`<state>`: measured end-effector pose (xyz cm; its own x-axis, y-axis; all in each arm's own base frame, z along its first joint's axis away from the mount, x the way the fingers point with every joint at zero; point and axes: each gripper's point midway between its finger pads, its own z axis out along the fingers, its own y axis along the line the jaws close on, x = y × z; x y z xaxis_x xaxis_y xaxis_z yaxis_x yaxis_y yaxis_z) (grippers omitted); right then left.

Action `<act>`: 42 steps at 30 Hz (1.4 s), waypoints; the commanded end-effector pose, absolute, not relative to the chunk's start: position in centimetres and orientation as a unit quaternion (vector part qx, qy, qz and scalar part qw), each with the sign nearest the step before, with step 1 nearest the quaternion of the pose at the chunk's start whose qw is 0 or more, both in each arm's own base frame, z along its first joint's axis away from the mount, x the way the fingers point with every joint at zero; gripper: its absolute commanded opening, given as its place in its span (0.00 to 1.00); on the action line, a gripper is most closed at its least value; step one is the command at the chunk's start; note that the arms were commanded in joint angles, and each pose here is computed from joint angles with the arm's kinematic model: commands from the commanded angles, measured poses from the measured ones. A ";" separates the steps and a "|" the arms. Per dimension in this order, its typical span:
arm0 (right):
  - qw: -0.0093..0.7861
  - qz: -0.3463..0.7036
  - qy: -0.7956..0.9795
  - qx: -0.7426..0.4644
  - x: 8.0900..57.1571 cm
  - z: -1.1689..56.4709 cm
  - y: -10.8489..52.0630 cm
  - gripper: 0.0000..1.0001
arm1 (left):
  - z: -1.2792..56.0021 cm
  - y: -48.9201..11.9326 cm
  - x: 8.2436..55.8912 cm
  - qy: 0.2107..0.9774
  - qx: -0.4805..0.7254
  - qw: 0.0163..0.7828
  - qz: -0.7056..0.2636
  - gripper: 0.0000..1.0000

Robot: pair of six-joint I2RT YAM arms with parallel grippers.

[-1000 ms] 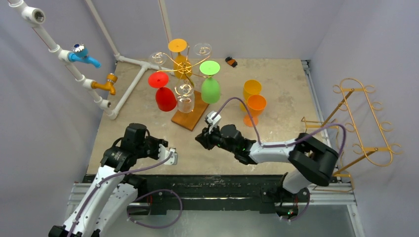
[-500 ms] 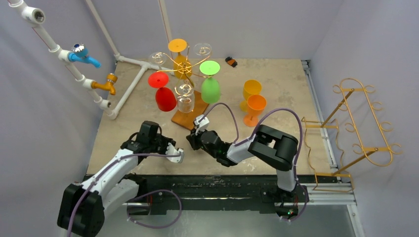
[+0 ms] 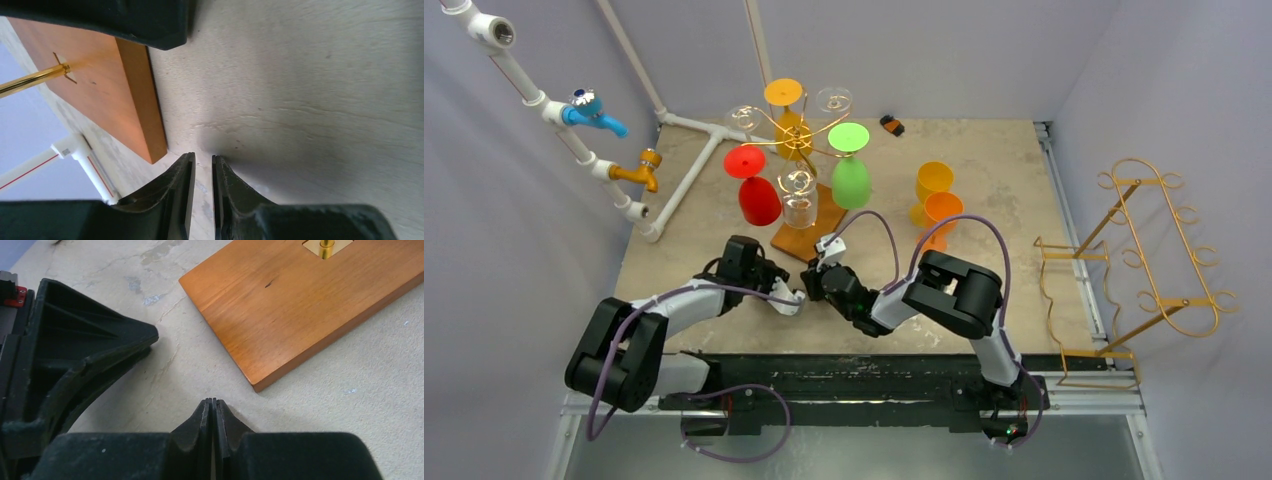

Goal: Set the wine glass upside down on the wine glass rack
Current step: Move the wine rack to the center of the board.

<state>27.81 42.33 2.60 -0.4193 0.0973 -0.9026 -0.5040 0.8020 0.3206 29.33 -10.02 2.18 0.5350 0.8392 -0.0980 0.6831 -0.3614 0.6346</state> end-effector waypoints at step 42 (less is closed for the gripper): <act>0.560 0.260 0.785 0.048 38.0 4.6 37.2 0.06 | 1.7 -13.9 42.2 0.499 0.779 0.332 0.185 0.17</act>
<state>36.27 36.99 2.84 -0.3986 0.3133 -0.8619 -0.2363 0.8730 0.4266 41.33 -13.41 2.34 0.4748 0.8801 0.0002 0.6093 -0.3289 0.7215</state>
